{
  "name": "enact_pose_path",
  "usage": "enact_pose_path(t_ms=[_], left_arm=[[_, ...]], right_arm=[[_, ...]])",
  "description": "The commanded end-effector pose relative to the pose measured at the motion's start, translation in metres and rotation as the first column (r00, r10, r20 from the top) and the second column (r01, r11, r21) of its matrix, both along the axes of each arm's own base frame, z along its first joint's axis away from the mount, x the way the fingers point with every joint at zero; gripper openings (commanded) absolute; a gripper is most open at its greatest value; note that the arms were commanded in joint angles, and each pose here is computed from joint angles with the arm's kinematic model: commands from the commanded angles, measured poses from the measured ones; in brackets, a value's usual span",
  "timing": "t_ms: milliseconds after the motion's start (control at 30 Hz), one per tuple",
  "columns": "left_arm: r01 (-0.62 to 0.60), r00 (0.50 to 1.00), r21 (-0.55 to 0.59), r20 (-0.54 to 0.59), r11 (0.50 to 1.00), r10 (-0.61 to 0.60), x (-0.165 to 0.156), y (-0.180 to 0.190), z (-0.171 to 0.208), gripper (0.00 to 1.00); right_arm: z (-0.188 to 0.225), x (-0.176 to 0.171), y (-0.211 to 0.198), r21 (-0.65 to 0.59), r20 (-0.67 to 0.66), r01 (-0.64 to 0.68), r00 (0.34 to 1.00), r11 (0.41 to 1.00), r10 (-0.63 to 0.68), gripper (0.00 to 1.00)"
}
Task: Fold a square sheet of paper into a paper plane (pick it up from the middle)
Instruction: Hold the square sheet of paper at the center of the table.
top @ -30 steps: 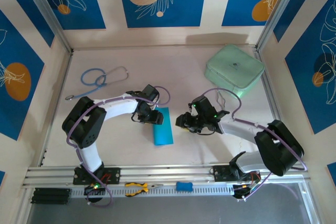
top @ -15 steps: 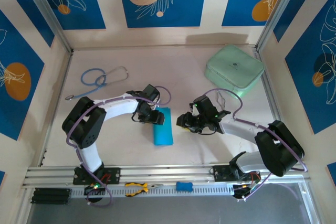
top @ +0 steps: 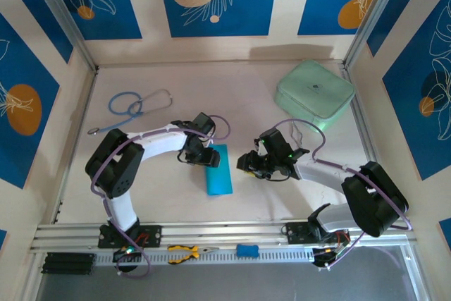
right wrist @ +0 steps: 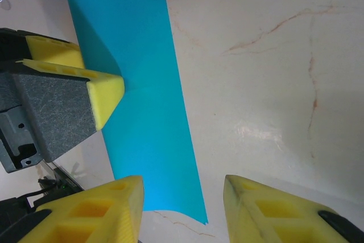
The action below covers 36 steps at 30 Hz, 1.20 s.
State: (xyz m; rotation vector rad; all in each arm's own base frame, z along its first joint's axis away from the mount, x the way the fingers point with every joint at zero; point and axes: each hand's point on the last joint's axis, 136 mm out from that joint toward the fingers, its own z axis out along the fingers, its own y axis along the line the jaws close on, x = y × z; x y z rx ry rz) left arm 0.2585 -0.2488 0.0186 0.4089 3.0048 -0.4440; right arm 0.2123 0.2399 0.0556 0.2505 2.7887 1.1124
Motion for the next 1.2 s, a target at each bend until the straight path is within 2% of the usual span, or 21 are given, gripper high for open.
enact_pose_path(t_ms=[0, 233, 833, 1167], left_arm=[[-0.053, 0.999, 0.137, 0.001, 0.989, 0.053, -0.001, 0.032, -0.026, 0.59], [-0.060, 0.998, 0.173, 0.008, 0.983, 0.060, -0.002, 0.040, -0.028, 0.58], [0.022, 1.000, 0.197, -0.025, 0.980, -0.018, -0.005, 0.041, -0.036, 0.56], [0.018, 1.000, 0.197, -0.027, 0.980, -0.013, -0.003, 0.040, -0.038, 0.57]], right_arm=[[-0.003, -0.004, 0.002, 0.004, -0.029, -0.013, 0.999, 1.000, 0.013, 0.43], [-0.004, -0.005, 0.002, 0.004, -0.032, -0.014, 0.999, 1.000, 0.015, 0.43], [-0.004, -0.007, 0.012, 0.015, -0.037, -0.050, 0.998, 0.999, 0.050, 0.43], [-0.005, -0.007, 0.016, 0.019, -0.039, -0.066, 0.997, 0.998, 0.067, 0.43]])
